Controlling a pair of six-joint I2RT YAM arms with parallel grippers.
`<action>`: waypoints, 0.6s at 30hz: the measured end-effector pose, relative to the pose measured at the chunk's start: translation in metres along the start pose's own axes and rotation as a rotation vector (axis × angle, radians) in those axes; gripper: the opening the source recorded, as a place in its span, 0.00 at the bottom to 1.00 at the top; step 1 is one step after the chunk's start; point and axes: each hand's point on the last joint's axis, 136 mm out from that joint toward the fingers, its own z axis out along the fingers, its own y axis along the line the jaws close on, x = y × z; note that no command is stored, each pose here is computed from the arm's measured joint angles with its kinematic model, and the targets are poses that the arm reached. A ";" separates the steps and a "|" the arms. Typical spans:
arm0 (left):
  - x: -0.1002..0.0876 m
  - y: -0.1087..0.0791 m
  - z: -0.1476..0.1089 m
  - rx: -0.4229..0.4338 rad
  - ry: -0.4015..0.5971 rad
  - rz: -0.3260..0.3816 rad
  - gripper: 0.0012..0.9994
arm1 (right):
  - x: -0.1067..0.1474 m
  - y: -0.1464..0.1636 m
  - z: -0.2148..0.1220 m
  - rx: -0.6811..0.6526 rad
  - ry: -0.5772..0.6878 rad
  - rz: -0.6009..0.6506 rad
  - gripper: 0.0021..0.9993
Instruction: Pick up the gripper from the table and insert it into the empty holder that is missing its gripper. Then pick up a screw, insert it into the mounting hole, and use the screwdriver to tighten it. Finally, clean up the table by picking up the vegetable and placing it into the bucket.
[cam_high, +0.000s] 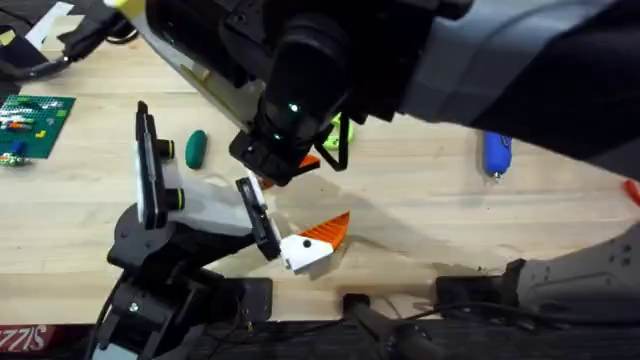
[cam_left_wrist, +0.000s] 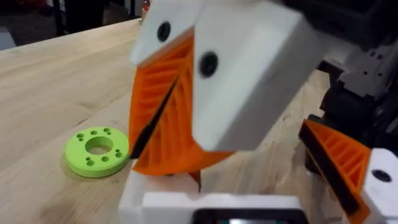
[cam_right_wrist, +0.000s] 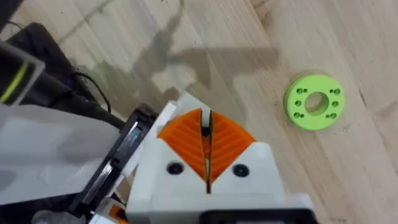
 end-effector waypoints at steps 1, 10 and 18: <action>0.000 0.000 0.000 0.000 0.000 0.000 0.98 | 0.000 0.000 0.000 0.000 0.000 0.000 0.00; 0.000 0.001 0.000 -0.006 0.000 -0.013 0.98 | 0.001 -0.021 -0.001 0.070 0.002 0.026 0.97; 0.000 0.001 0.000 -0.005 0.000 -0.015 0.98 | 0.001 -0.023 -0.001 0.076 0.002 0.029 1.00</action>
